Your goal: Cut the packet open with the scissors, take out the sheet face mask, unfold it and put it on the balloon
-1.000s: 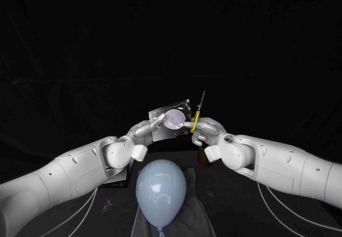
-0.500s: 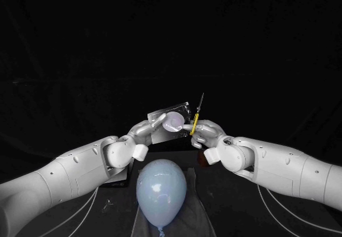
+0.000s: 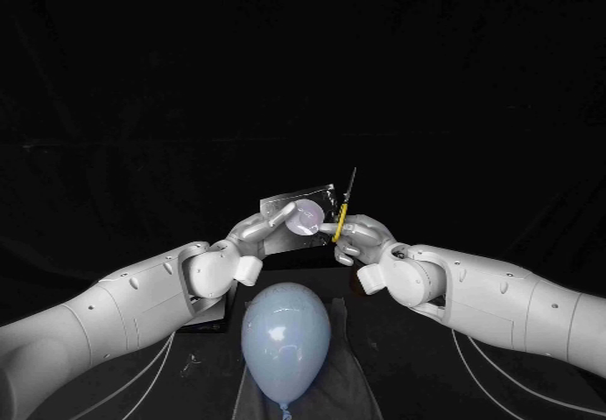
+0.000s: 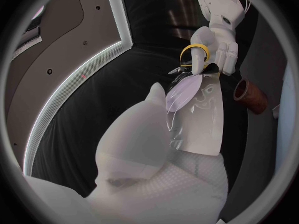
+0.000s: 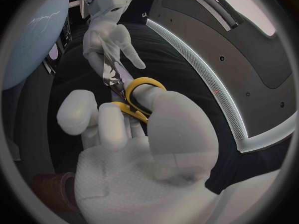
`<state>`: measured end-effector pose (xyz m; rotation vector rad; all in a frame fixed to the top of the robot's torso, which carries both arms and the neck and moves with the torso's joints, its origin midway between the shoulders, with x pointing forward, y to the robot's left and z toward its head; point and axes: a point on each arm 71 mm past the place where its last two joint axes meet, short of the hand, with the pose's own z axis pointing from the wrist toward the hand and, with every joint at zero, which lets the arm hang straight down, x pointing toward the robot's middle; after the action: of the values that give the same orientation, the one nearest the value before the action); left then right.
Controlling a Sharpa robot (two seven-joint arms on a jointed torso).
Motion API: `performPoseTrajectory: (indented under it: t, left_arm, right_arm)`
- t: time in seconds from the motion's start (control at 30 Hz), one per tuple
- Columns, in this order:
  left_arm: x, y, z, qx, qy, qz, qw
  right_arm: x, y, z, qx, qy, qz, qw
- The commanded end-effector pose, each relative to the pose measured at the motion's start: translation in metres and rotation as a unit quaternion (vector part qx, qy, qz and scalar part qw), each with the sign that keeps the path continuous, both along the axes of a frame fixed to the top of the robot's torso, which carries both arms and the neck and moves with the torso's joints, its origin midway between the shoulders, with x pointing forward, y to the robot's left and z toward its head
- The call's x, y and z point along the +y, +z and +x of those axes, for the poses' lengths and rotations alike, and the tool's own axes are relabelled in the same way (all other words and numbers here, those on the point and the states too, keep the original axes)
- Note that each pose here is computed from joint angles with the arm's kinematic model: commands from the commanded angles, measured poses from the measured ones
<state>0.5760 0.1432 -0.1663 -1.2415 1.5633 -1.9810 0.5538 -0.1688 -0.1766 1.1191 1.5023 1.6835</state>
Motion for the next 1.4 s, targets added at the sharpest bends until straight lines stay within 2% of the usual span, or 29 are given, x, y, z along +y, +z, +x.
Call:
performPoseTrajectory:
  t: [0.03,0.33,0.57,0.83,1.4]
  left_arm:
    - [-0.007,0.0046,-0.0033,-0.006,-0.029,-0.027,0.999]
    - [-0.006,0.0043,-0.0022,-0.01,-0.019,-0.021,1.0]
    - [-0.002,0.0023,0.0004,-0.019,0.001,0.014,1.0]
    - [0.006,0.0005,0.0054,-0.026,0.032,0.061,0.997]
    - [0.019,-0.0014,0.0106,-0.022,0.074,0.096,0.992]
  right_arm:
    - [0.005,0.001,-0.001,-0.005,0.013,0.0,1.0]
    - [0.006,0.001,-0.001,-0.007,0.015,-0.003,1.0]
    - [0.006,0.001,-0.001,-0.008,0.015,-0.004,1.0]
    - [0.003,0.001,-0.001,-0.008,0.014,-0.005,1.0]
    - [-0.004,0.001,-0.001,-0.01,0.01,-0.01,1.0]
